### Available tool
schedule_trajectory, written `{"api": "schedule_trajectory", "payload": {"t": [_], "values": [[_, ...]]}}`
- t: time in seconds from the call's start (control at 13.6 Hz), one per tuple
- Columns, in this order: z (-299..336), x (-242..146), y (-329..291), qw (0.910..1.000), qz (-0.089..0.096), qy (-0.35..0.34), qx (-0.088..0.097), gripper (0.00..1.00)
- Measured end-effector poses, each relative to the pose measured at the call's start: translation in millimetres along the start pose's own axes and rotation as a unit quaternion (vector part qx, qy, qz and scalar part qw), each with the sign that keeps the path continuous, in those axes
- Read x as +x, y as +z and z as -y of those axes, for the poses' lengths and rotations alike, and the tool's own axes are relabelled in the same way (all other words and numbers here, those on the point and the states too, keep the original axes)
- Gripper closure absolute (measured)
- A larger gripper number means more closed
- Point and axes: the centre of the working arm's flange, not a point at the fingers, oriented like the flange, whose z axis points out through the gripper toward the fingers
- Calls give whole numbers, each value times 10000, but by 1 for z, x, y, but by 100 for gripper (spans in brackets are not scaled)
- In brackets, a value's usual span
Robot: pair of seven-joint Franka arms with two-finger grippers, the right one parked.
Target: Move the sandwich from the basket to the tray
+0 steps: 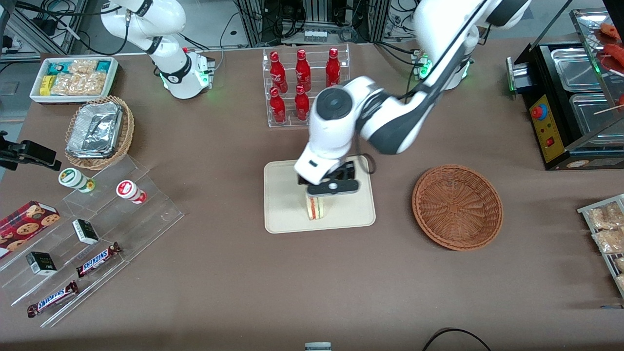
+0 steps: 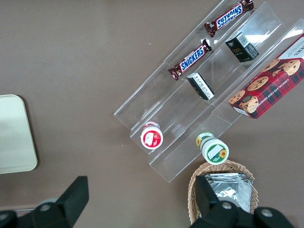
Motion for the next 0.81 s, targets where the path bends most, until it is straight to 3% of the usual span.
{"api": "schedule_trajectory", "payload": {"t": [0.37, 0.51, 0.81], "values": [[94, 49, -93, 9959, -135, -780, 437, 0], [129, 59, -117, 9945, -30, -874, 578, 0], [196, 72, -155, 9951, 276, -655, 691, 0]]}}
